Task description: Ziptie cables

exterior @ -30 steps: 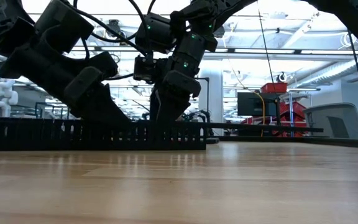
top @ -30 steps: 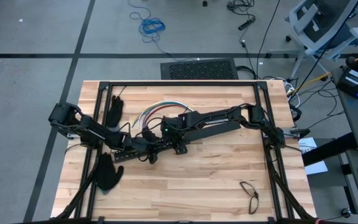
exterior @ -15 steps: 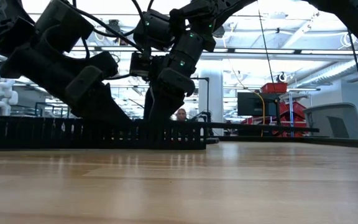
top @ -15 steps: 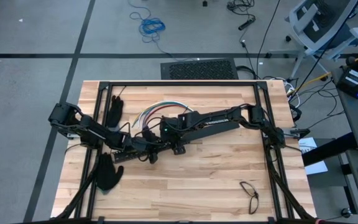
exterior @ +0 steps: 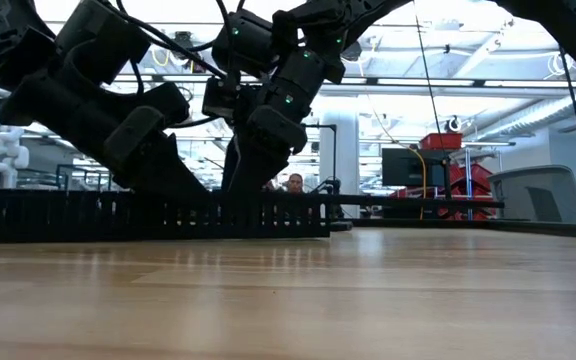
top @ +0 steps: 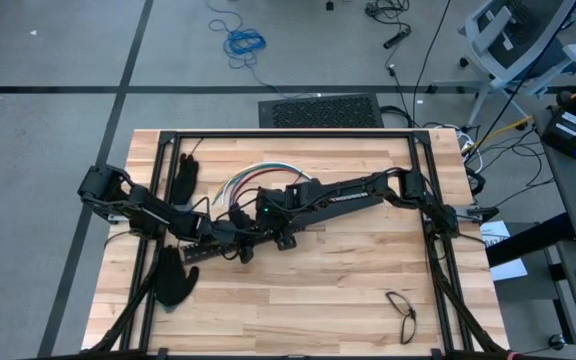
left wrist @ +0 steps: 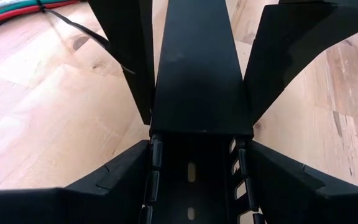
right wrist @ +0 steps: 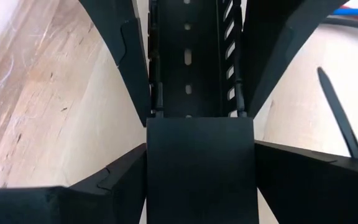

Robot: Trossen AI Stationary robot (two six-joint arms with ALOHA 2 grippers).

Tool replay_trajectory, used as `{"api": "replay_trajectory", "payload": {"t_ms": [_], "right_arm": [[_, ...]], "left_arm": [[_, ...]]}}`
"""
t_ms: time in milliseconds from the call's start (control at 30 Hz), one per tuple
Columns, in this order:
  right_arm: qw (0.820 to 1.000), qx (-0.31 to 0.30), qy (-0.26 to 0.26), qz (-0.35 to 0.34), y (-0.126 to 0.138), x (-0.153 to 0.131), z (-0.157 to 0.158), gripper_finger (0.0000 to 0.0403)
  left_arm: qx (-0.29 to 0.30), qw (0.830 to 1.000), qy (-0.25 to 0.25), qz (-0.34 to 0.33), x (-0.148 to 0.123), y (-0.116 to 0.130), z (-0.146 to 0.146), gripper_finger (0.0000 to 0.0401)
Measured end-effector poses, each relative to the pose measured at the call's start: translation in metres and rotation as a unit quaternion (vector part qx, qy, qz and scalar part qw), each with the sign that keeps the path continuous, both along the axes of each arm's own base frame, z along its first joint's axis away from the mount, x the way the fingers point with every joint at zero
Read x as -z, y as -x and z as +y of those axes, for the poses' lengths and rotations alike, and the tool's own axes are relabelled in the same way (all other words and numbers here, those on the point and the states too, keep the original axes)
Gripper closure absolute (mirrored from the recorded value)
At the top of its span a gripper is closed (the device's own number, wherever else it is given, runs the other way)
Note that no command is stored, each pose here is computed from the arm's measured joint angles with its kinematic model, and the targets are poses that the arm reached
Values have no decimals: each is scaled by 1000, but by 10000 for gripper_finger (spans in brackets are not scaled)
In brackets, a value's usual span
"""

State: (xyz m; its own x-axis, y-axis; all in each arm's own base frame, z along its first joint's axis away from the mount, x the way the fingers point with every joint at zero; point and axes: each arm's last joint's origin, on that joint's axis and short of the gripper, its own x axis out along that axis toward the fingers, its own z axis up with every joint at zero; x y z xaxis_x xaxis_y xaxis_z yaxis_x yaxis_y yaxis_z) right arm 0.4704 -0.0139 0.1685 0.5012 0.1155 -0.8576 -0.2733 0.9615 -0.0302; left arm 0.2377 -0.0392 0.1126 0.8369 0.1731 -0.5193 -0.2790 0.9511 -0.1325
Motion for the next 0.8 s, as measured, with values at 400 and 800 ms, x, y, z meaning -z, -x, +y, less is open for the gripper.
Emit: {"api": "replay_trajectory", "payload": {"t_ms": [400, 800], "right_arm": [[1000, -6, 3, -2, 0, 0, 0, 150], [1000, -6, 3, 2, 0, 0, 0, 150]], "left_arm": [[-2, 1000, 3, -1, 0, 0, 0, 151], [9, 1000, -8, 0, 0, 0, 0, 137]]}}
